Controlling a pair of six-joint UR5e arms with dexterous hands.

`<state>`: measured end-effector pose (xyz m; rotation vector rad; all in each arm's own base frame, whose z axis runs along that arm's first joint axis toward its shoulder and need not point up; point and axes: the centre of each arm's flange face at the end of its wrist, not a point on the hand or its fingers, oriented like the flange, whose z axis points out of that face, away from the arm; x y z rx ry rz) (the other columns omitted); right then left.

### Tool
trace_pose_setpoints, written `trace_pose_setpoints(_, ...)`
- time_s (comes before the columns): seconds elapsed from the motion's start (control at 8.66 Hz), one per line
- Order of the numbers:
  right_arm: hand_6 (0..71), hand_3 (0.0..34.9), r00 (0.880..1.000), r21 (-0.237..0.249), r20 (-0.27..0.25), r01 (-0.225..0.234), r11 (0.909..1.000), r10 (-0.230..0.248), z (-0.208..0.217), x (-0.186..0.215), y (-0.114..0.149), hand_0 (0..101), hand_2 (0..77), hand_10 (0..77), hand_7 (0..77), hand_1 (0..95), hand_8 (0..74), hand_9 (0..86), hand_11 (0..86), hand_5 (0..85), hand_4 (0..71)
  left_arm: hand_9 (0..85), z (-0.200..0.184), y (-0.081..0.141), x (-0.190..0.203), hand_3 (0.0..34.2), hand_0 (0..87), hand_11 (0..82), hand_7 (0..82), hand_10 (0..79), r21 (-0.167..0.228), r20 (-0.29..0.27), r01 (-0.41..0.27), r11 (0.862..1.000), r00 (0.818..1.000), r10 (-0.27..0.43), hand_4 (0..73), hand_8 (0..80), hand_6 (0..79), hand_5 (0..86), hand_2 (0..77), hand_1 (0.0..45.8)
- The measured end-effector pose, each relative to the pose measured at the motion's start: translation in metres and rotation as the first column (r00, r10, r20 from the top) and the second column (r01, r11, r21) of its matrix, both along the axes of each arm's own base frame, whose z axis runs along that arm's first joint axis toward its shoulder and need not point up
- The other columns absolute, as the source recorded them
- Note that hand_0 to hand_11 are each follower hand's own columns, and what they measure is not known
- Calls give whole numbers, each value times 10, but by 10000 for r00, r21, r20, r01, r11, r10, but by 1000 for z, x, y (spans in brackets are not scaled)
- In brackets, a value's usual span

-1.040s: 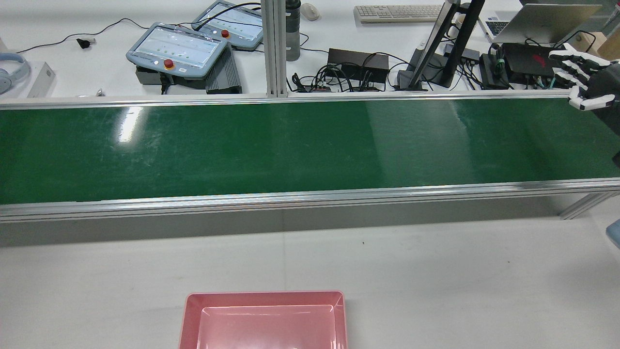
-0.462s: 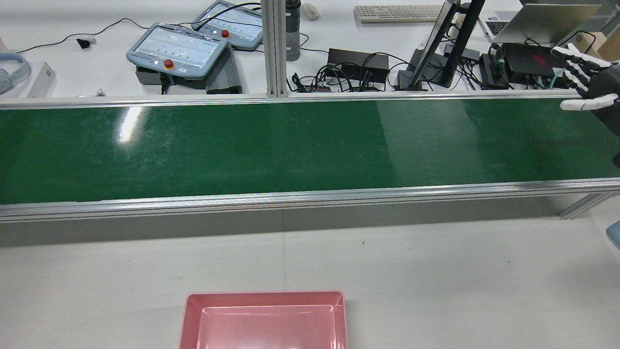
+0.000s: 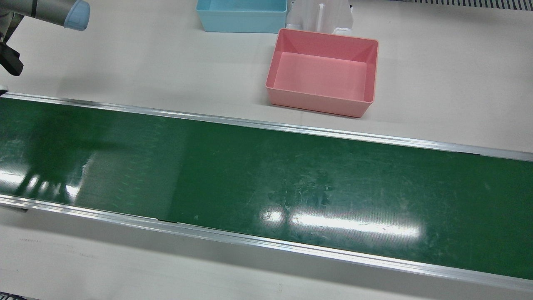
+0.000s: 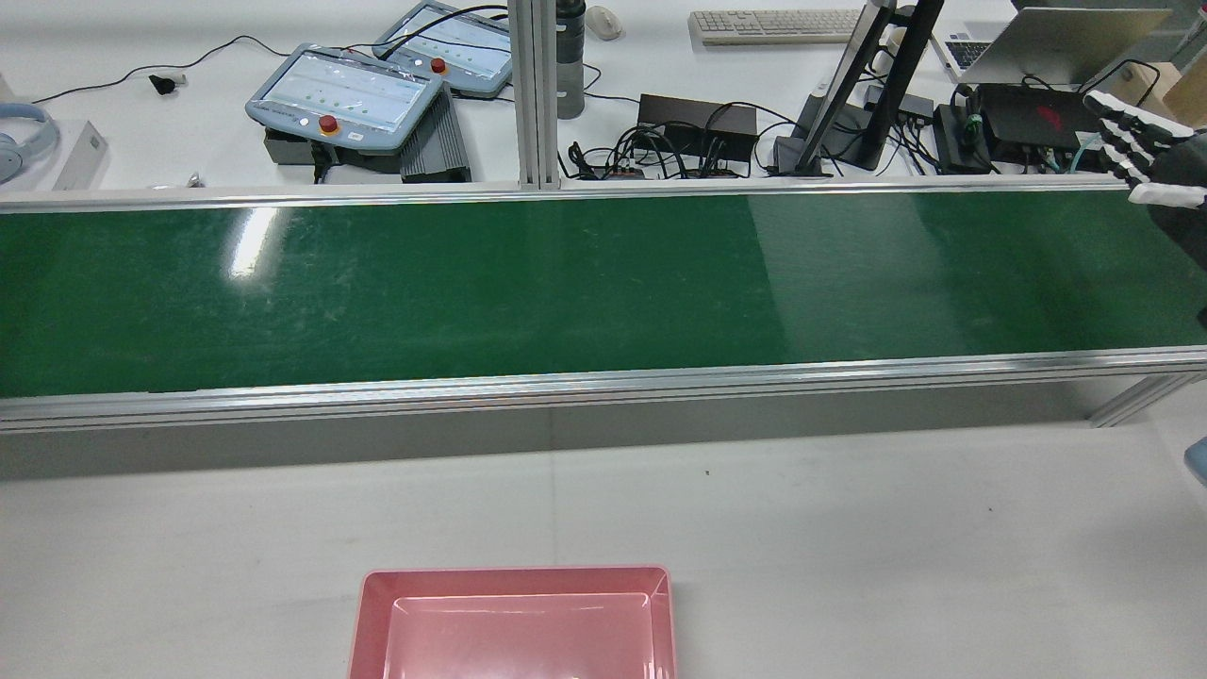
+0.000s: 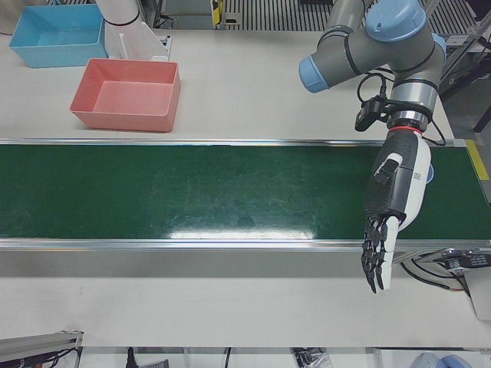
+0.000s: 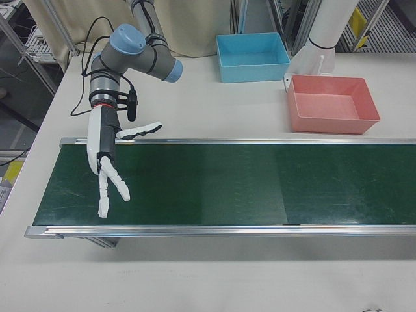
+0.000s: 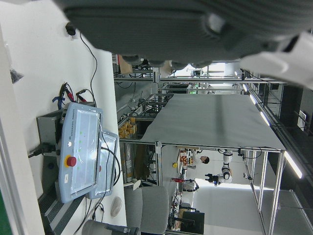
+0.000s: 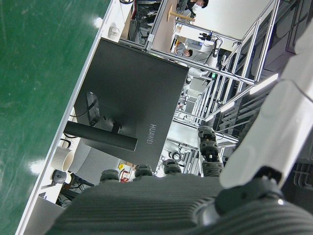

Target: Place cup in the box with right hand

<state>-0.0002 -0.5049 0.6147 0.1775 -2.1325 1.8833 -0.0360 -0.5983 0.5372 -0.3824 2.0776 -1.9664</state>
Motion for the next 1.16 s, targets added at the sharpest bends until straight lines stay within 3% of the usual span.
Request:
trace_pose_setpoints(0.12,22,105,10000,13,6,9,10000,-9,-1,0,0,449,5,5,65,87,5,33,11,27,0,5,0,0,0,0,0,0,0,0,-5,1,-1,10000,10000,1,0,0,0,0,5,5)
trace_pose_setpoints(0.35,22,105,10000,91,79,-5,10000,4,-4,1,0,451,44,5,71,125,5,33,11,27,0,5,0,0,0,0,0,0,0,0,-3,1,-2,10000,10000,2,0,0,0,0,5,5)
trace_pose_setpoints(0.46,33,106,9999,144,141,-10,9999,8,-7,1,0,494,136,5,76,196,5,33,11,65,76,5,0,0,0,0,0,0,0,0,-4,1,-3,10000,10000,3,0,0,0,0,5,5)
trace_pose_setpoints(0.58,33,106,9998,211,186,-8,9998,4,-11,1,-1,453,218,5,76,322,5,33,11,60,38,5,0,0,0,0,0,0,0,0,-6,1,-3,10000,10000,3,0,0,0,0,5,5)
trace_pose_setpoints(0.69,65,106,9998,269,207,1,9996,-7,-14,0,-3,492,360,16,87,360,33,76,93,115,16,5,1,0,0,0,0,0,0,0,-11,1,-4,10000,10000,4,0,0,0,0,5,5)
trace_pose_setpoints(0.81,93,106,9998,294,208,1,9996,-7,-16,0,-4,651,535,82,164,360,104,147,180,191,16,5,1,0,0,0,0,0,0,0,-14,2,-3,10000,10000,3,0,0,0,0,5,5)
trace_pose_setpoints(0.92,136,105,9998,308,207,-1,9995,-5,-17,-1,-4,807,622,136,278,360,191,245,245,191,38,5,1,0,0,0,0,0,0,0,-15,2,-3,10000,10000,3,0,0,0,0,5,5)
trace_pose_setpoints(1.04,136,105,9998,315,207,-3,9995,-3,-17,-1,-5,807,622,136,278,360,191,245,245,191,38,5,1,0,0,0,0,0,0,0,-10,1,-3,10000,10000,3,0,0,0,0,5,5)
trace_pose_setpoints(1.16,180,104,9998,309,204,6,9995,-13,-18,-2,-5,795,600,224,513,360,322,469,382,213,87,5,0,0,0,0,0,0,0,0,-10,1,-3,10000,10000,3,0,0,0,0,5,5)
